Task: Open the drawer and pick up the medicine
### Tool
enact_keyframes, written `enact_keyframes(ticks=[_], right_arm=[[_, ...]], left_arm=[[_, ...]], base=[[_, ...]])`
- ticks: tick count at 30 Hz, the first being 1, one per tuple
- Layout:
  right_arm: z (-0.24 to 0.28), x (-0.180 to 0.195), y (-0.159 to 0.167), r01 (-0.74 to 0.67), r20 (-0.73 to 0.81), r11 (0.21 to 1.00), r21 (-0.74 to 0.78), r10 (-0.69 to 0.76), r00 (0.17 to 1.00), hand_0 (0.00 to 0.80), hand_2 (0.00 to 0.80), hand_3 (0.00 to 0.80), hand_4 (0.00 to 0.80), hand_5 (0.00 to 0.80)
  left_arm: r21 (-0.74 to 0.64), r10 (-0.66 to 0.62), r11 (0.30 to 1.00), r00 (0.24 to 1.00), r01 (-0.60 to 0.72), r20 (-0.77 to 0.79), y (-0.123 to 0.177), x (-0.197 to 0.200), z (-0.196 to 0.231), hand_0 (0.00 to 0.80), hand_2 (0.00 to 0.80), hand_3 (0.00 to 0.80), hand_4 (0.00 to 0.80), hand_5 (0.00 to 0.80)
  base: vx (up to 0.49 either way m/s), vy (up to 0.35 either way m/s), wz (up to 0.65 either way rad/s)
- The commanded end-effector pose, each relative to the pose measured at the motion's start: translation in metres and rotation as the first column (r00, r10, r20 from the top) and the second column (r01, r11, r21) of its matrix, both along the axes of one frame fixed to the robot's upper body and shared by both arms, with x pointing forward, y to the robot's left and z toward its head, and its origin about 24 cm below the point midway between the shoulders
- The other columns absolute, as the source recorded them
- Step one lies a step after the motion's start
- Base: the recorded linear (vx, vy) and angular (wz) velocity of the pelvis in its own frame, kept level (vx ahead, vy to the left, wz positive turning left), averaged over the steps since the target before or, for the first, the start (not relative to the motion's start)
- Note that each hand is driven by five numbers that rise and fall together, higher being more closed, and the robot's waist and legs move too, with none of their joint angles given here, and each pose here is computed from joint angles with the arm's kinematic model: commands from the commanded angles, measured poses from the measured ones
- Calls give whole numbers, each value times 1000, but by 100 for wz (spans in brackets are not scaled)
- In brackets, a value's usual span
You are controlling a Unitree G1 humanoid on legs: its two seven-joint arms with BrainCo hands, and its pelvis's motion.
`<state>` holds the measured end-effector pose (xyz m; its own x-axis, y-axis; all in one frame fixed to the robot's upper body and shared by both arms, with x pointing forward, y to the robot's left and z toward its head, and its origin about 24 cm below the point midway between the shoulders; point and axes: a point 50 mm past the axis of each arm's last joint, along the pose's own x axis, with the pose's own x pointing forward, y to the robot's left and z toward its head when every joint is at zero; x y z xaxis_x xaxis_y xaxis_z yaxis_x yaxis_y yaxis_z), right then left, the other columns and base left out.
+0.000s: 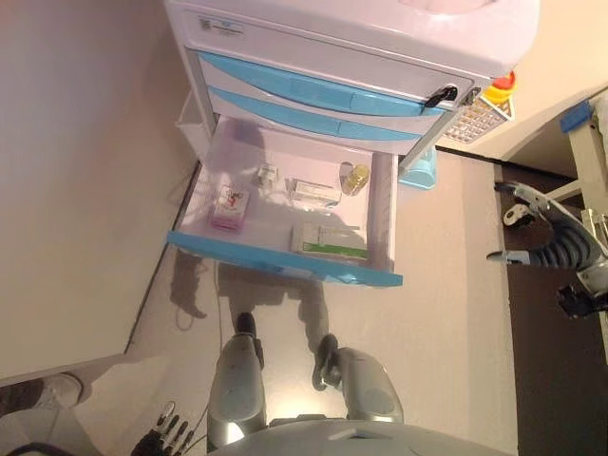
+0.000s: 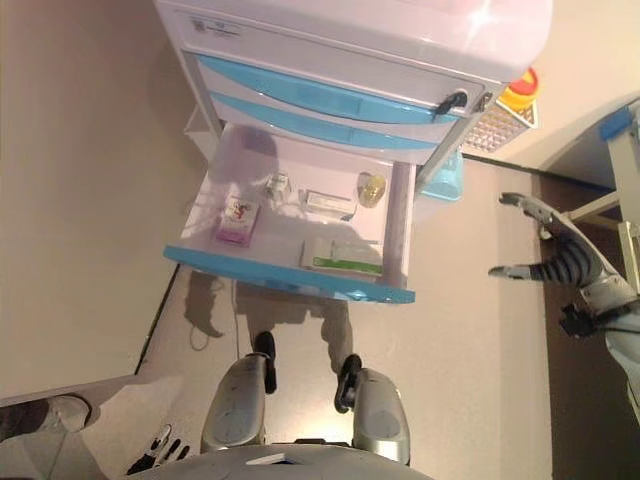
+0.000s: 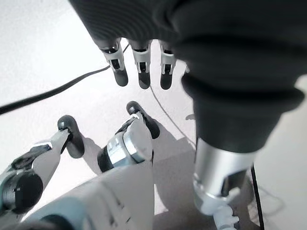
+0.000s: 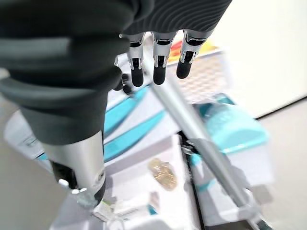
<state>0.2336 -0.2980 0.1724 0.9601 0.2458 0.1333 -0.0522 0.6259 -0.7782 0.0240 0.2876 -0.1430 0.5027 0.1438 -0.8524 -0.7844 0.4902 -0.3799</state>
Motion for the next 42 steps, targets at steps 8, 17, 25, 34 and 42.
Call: enact_keyframes(ticks=[8, 17, 25, 34, 42], right_arm=[[31, 48, 33, -87, 12, 988, -128, 90, 996, 0, 0, 0, 0, 0], [31, 81, 44, -49, -14, 982, -183, 47, 999, 0, 0, 0, 0, 0], [41, 106, 46, 18, 12, 965, -260, -15, 1000, 0, 0, 0, 0, 0], [53, 123, 43, 108, 56, 950, -292, -96, 994, 0, 0, 0, 0, 0], [48, 137, 28, 218, 16, 913, -345, -226, 974, 0, 0, 0, 0, 0]], left_arm=[[78, -80, 994, 997, 80, -4, 6, 24, 4, 0, 0, 0, 0, 0], [84, -128, 988, 992, 127, 5, 5, 34, 5, 0, 0, 0, 0, 0], [65, -160, 985, 987, 160, 2, -1, 34, 3, 0, 0, 0, 0, 0], [44, -197, 980, 980, 196, 14, -10, 38, 2, 0, 0, 0, 0, 0], [36, -211, 977, 977, 210, 22, -13, 43, 2, 0, 0, 0, 0, 0]], base=[[-32, 5, 14], [4, 33, 9], [7, 26, 8], [-4, 19, 2], [-2, 5, 1]])
